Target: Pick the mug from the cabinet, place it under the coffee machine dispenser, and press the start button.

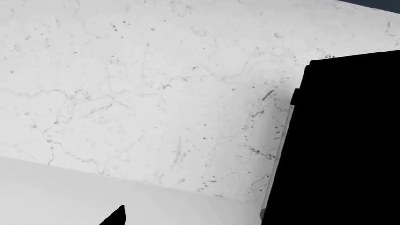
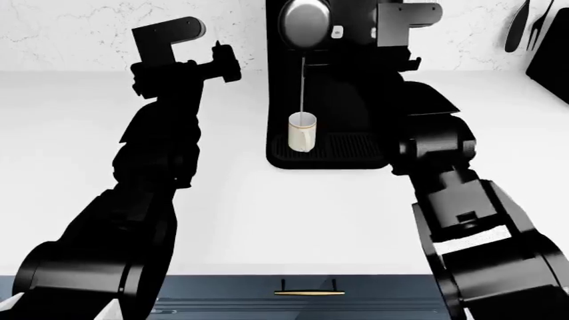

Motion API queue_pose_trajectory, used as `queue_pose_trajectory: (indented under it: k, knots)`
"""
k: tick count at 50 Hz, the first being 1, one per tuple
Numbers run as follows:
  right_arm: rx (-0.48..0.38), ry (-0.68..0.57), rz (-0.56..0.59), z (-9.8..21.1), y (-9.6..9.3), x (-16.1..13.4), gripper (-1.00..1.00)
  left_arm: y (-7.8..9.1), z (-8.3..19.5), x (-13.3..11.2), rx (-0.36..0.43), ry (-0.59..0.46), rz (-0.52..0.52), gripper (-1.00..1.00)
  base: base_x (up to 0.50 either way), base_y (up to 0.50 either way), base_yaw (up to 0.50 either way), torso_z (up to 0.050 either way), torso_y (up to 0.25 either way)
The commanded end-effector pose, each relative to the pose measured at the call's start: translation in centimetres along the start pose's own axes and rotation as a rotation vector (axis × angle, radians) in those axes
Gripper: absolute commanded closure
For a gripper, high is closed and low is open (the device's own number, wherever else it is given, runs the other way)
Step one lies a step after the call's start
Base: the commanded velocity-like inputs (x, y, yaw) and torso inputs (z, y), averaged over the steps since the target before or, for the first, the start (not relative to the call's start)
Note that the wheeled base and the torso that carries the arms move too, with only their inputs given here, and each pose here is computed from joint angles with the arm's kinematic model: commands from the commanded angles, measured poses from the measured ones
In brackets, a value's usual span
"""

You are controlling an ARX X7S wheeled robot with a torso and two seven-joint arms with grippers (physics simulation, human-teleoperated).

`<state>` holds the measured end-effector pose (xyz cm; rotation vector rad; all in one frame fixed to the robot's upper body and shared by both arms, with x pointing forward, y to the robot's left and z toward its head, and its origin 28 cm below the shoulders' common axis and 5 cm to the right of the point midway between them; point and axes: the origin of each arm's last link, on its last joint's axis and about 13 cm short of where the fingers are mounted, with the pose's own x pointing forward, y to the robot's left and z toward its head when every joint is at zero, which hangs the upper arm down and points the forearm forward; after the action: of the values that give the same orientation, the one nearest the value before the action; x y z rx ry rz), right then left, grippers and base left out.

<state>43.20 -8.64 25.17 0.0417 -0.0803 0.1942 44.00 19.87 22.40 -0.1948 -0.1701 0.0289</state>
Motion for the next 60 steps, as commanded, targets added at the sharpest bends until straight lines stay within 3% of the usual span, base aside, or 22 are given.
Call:
queue_pose_trajectory:
  k: [1, 11, 15, 18, 19, 21, 25, 29, 30, 39, 45, 55, 60]
  knots:
    - [0.009, -0.013, 0.01, -0.1, -0.5, -2.9, 1.0, 0.0, 0.0, 0.0, -0.002, 0.0, 0.003, -1.0, 0.0, 0.0, 0.0, 0.0, 0.0]
    - [0.025, -0.032, 0.033, 0.0, -0.6, -6.4, 1.0, 0.0, 0.0, 0.0, -0.003, -0.005, 0.005, -1.0, 0.0, 0.0, 0.0, 0.0, 0.0]
    - [0.048, -0.088, 0.045, 1.0, -0.7, -8.7, 1.0, -0.2, 0.5, 0.1, 0.0, -0.07, -0.013, -1.0, 0.0, 0.0, 0.0, 0.0, 0.0]
    - [0.047, -0.133, 0.052, 1.7, -0.6, -9.8, 1.0, -0.6, 2.1, 0.3, -0.062, -0.126, -0.067, -1.0, 0.0, 0.0, 0.0, 0.0, 0.0]
    - [0.05, -0.155, 0.056, 2.0, -0.5, -10.3, 1.0, 0.5, 0.5, -0.6, -0.072, -0.026, -0.024, -1.0, 0.0, 0.0, 0.0, 0.0, 0.01]
    - [0.053, -0.192, 0.061, 2.6, -0.4, -11.1, 1.0, 1.1, 1.2, -2.1, -0.086, -0.006, -0.003, -1.0, 0.0, 0.0, 0.0, 0.0, 0.0]
    - [0.044, -0.248, 0.057, 3.5, -0.2, -12.8, 1.0, -0.2, 6.9, -6.0, -0.086, -0.233, -0.092, -1.0, 0.0, 0.0, 0.0, 0.0, 0.0]
    - [0.037, -0.284, 0.051, 3.6, 0.0, -14.5, 1.0, 0.2, 7.8, -9.2, -0.052, -0.26, -0.081, -1.0, 0.0, 0.0, 0.0, 0.0, 0.0]
    - [0.036, -0.294, 0.046, 3.6, 0.0, -15.0, -1.0, 0.2, 7.9, -9.8, -0.042, -0.265, -0.077, -1.0, 0.0, 0.0, 0.0, 0.0, 0.0]
    - [0.03, -0.403, 0.027, 4.4, 0.4, -18.6, -1.0, 0.4, 9.3, -14.5, 0.046, -0.354, -0.084, -1.0, 0.0, 0.0, 0.0, 0.0, 0.0]
    - [0.011, -0.48, 0.017, 4.5, 1.0, -20.8, -1.0, 0.6, 9.0, -15.9, 0.081, -0.366, -0.087, -1.0, 0.0, 0.0, 0.0, 0.0, 0.0]
    - [-0.025, -0.613, -0.033, 4.9, 1.9, -25.3, -1.0, 1.6, 9.1, -19.4, 0.087, -0.391, -0.088, -1.0, 0.0, 0.0, 0.0, 0.0, 0.0]
    - [-0.03, -0.684, -0.046, 4.9, 2.3, -27.2, -1.0, 2.2, 9.1, -21.9, 0.072, -0.462, -0.097, -1.0, 0.0, 0.0, 0.0, 0.0, 0.0]
